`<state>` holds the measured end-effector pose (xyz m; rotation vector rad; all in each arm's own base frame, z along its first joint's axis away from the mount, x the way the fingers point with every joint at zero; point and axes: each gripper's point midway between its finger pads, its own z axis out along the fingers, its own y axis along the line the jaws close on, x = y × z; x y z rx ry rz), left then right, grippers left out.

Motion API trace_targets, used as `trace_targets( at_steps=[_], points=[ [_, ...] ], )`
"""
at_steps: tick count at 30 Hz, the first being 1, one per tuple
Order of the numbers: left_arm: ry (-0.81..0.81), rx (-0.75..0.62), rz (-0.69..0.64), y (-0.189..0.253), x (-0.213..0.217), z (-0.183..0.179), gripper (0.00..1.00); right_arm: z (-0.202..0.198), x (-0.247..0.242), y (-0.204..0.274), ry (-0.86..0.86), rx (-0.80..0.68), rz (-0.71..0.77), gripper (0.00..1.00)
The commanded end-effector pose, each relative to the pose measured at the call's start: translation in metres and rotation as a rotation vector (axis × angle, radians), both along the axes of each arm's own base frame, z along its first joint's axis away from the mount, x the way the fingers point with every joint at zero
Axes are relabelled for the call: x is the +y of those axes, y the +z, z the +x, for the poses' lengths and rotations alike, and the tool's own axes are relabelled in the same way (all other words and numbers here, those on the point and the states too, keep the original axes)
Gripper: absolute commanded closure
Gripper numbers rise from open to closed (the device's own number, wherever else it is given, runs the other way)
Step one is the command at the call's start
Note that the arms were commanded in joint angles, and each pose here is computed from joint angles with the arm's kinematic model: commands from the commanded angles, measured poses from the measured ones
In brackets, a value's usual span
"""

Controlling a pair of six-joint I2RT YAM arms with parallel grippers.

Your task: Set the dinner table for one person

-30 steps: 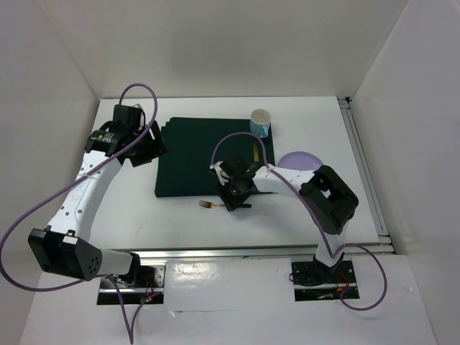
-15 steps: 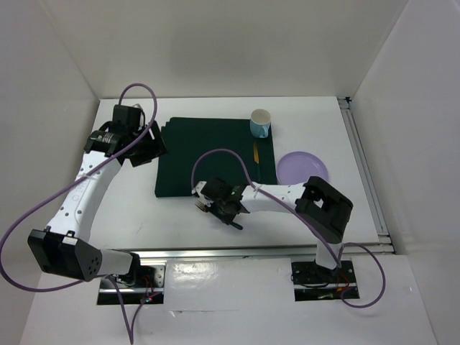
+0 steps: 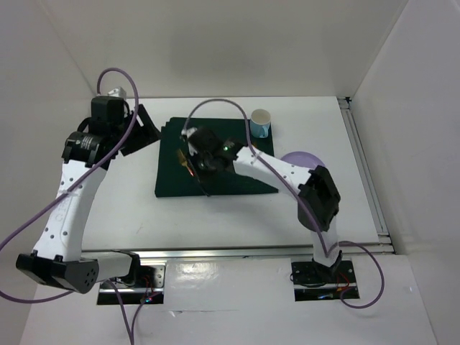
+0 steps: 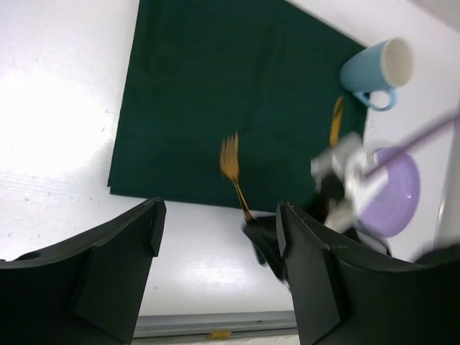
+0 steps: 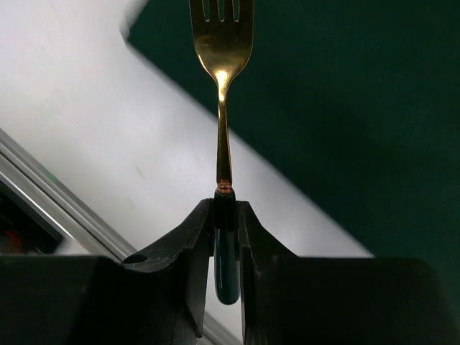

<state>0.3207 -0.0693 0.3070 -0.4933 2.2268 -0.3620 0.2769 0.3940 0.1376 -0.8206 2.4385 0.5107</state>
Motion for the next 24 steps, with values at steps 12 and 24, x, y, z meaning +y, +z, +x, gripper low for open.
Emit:
trace_targets(
  at_steps=[12,24],
  points=[
    [0.017,-0.11,-0.044,0.041,0.002,-0.009,0.2,0.141,0.109,0.002,-0.452,0.199,0.536,1.0],
    [-0.027,-0.076,-0.049,0.027,-0.004,-0.016,0.2,0.168,0.117,-0.067,-0.611,0.223,0.499,1.0]
  ],
)
